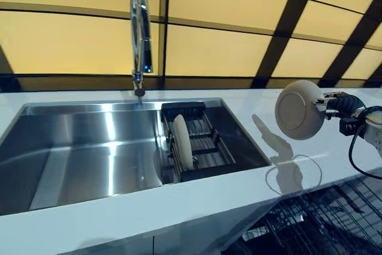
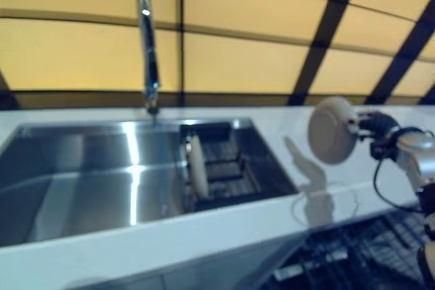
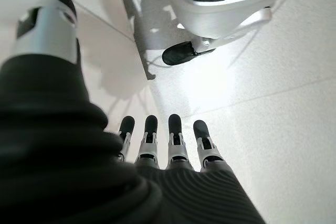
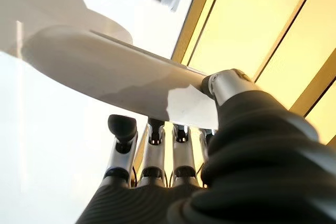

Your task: Take plates into dishwasher

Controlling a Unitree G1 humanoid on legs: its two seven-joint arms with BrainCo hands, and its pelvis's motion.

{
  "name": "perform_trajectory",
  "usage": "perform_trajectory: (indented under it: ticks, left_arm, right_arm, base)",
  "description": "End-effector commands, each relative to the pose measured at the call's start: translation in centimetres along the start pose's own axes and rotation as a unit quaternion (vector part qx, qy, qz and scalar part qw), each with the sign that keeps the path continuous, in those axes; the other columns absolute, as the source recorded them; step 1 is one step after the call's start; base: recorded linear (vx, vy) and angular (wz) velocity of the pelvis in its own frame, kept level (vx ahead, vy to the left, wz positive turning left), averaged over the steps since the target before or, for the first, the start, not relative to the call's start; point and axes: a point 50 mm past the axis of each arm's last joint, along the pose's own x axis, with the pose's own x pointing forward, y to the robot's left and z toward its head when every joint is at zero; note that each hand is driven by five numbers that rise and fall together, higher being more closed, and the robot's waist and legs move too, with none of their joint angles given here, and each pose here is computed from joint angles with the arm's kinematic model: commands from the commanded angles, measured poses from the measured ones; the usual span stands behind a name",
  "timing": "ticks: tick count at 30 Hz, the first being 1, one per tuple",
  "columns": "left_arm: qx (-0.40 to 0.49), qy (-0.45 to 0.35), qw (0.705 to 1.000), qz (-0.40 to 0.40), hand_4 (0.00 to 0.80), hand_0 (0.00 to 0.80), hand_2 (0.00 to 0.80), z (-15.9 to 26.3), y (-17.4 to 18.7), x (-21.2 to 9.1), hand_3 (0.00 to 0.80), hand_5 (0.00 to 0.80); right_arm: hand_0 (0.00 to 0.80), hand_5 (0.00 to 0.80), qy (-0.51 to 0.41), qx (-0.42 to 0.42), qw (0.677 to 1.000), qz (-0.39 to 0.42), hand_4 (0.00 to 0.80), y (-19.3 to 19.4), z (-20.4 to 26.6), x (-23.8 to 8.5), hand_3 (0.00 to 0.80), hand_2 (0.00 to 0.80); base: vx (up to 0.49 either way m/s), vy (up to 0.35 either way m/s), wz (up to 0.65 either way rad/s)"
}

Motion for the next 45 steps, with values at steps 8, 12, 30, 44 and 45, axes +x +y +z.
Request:
perform_trajectory:
  ticks: [8, 12, 30, 44, 45]
  left_arm:
    - [-0.037, 0.017, 0.998, 0.038, 0.000, 0.000, 0.000, 0.0, 2.3, 0.0, 0.000, 0.000]
    - [-0.050, 0.017, 0.997, 0.049, 0.000, 0.000, 0.000, -0.2, 2.8, 0.0, 0.000, 0.000]
    - [-0.068, 0.021, 0.997, 0.039, 0.000, 0.000, 0.000, -0.9, 1.3, 0.1, 0.000, 0.000]
    - [-0.114, 0.022, 0.991, 0.059, 0.000, 0.000, 0.000, -1.7, 2.5, 0.1, 0.000, 0.000]
    - [-0.125, 0.026, 0.990, 0.059, 0.000, 0.000, 0.000, -1.9, 2.7, 0.0, 0.000, 0.000]
  right_arm:
    - [0.800, 0.800, -0.098, -0.007, 0.994, -0.057, 0.800, -3.6, 4.6, -2.1, 0.800, 0.800]
    - [0.800, 0.800, -0.111, 0.010, 0.992, -0.065, 0.800, -4.5, 5.6, -2.5, 0.800, 0.800]
    - [0.800, 0.800, -0.073, -0.014, 0.993, -0.095, 0.800, -7.0, 5.0, -3.9, 0.800, 0.800]
    - [0.800, 0.800, -0.024, -0.023, 0.996, -0.085, 0.800, -8.1, 1.4, -4.8, 0.800, 0.800]
    - [0.800, 0.800, -0.025, -0.025, 0.996, -0.085, 0.800, -8.0, 1.5, -4.9, 0.800, 0.800]
  base:
    - [-0.161, -0.125, -0.51]
    - [-0.046, -0.214, -0.47]
    - [-0.069, -0.023, 0.03]
    - [-0.103, -0.115, 0.00]
    - [-0.141, -0.124, -0.04]
